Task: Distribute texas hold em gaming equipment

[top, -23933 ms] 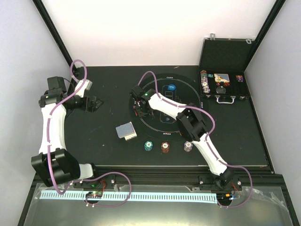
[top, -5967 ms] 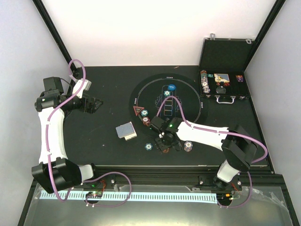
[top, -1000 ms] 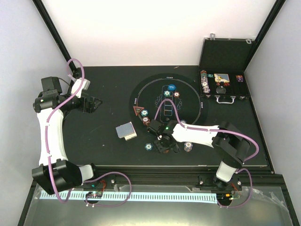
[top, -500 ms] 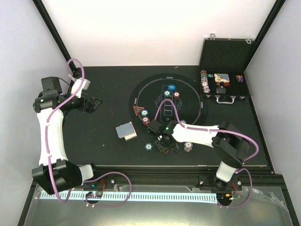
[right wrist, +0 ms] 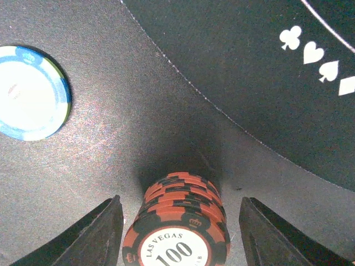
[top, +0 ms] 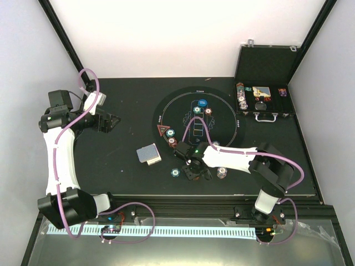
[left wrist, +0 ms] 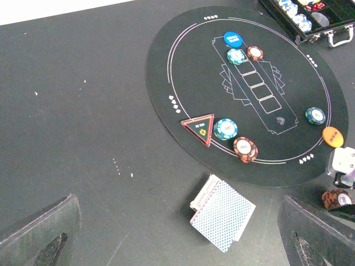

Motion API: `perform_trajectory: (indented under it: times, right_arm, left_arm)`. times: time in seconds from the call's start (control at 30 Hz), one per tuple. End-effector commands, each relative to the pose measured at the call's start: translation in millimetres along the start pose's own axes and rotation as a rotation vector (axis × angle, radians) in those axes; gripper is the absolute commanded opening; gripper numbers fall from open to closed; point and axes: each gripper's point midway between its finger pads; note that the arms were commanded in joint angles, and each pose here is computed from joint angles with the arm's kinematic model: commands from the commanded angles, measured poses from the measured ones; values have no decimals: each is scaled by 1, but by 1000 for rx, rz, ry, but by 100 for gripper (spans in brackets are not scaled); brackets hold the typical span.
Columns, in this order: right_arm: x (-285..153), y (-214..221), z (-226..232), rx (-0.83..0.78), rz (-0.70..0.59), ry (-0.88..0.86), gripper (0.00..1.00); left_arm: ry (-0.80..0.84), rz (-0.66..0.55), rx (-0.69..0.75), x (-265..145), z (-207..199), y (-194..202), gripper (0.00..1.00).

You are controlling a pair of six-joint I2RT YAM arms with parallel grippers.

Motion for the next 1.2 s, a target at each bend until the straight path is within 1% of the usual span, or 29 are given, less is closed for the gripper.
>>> perform_trajectory:
  times: [0.0, 0.1, 0.23, 0.33, 0.43, 0.63, 0.8, 0.97, 1.17]
  right_arm:
    - [4, 1, -4, -5, -2, 30, 60]
    - [4, 0, -4, -7, -2, 31, 58]
    - [2, 0, -5, -5, -5, 32, 50]
    - [3, 2, -5, -5, 0, 34, 41]
    - [6, 4, -5, -5, 7, 32, 38]
    - [0, -1, -2, -11, 1, 23, 21]
    - [-19, -12, -6, -11, -23, 28, 12]
    - [-38, -27, -25, 36, -66, 23, 9]
    - [-42, -41, -78, 138, -78, 85, 9]
  left_arm:
    - [-18, -49, 44, -13, -3, -17, 99]
    - [-17, -49, 44, -13, -3, -17, 99]
    - [-23, -45, 44, -13, -2, -16, 99]
    - [-29, -42, 43, -13, -1, -16, 99]
    - [-34, -40, 45, -13, 0, -16, 99]
    - [-36, -36, 42, -13, 0, -15, 99]
    - [-35, -41, 45, -14, -1, -16, 99]
    - [-31, -38, 45, -14, -2, -15, 99]
    - [-33, -41, 47, -15, -2, -16, 99]
Point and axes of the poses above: each gripper's point midway between its finger pads, its own x axis out along the fingers, its own z axis along the line the jaws close on, y = z × x, and after that the axes turned 1 degree about -x, right-handed
